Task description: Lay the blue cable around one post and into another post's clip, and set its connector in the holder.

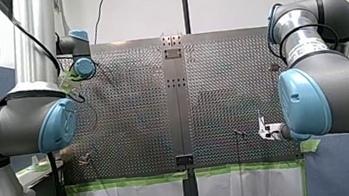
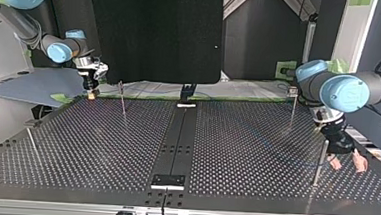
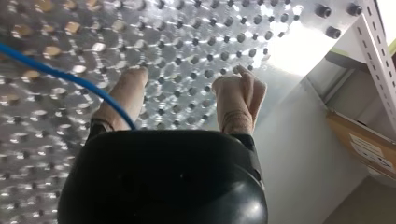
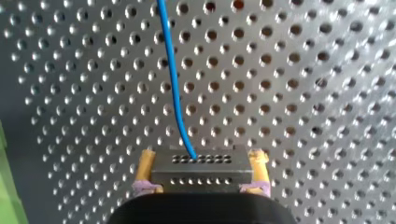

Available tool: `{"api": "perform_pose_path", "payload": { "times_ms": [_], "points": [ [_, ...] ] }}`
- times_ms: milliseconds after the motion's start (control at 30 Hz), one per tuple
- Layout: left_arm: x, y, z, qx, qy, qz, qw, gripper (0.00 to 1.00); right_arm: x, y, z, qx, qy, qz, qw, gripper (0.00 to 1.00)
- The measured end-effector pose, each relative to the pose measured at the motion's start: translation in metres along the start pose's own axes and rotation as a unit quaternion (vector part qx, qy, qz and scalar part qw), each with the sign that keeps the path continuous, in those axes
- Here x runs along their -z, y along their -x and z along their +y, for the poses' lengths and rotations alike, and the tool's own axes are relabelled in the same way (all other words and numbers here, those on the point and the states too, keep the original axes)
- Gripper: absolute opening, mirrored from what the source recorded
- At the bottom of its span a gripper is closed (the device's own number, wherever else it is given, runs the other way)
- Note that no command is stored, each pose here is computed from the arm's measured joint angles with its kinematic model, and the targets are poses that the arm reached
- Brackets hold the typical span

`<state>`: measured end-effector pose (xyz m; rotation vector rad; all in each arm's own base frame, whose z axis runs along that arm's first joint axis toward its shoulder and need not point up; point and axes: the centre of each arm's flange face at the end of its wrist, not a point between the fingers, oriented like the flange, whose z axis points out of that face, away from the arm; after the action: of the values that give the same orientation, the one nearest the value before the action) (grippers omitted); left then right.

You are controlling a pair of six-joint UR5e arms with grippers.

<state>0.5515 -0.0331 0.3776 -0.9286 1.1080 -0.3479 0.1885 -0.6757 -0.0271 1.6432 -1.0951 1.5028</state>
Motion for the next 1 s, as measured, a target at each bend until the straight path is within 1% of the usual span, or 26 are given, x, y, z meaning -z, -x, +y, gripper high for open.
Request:
{"api": "perform_pose_path", "payload": {
  "times_ms": [133, 233, 400, 500, 633, 700, 800, 900, 1000],
  "points": [
    [0.005, -0.006, 0.007, -0.001, -0.004, 0.005, 1.0000, 1.00, 0.002, 0.001, 0.007, -0.0030, 0.019, -0.004, 0.9998, 0.00],
    [0.007, -0.008, 0.010, -0.001, -0.004, 0.006, 1.0000, 1.00, 0.003, 0.001, 0.012, -0.0049, 0.034, -0.008, 0.9994, 0.00],
    [0.007, -0.008, 0.010, -0.001, -0.005, 0.006, 1.0000, 1.00, 0.006, 0.001, 0.023, -0.0062, 0.061, -0.012, 0.9980, 0.00],
    [0.007, -0.008, 0.010, 0.000, -0.005, 0.006, 1.0000, 1.00, 0.008, 0.001, 0.029, -0.0036, 0.073, -0.014, 0.9973, 0.00],
    [0.007, -0.008, 0.011, 0.000, -0.006, 0.007, 1.0000, 1.00, 0.010, -0.006, 0.032, 0.0058, 0.076, -0.018, 0.9969, 0.00],
    [0.007, -0.008, 0.010, 0.000, -0.006, 0.007, 1.0000, 1.00, 0.010, -0.015, 0.032, 0.0117, 0.073, -0.019, 0.9971, 0.00],
    [0.007, -0.008, 0.010, 0.000, -0.006, 0.006, 1.0000, 1.00, 0.012, -0.026, 0.028, 0.0176, 0.068, -0.023, 0.9972, 0.00],
    [0.007, -0.008, 0.010, 0.000, -0.007, 0.007, 1.0000, 1.00, 0.018, -0.034, 0.023, 0.0167, 0.066, -0.031, 0.9972, 0.00],
    [0.007, -0.009, 0.010, 0.000, -0.008, 0.008, 0.9999, 1.00, 0.026, -0.041, 0.016, 0.0101, 0.068, -0.041, 0.9968, 0.00]
  ]
}}
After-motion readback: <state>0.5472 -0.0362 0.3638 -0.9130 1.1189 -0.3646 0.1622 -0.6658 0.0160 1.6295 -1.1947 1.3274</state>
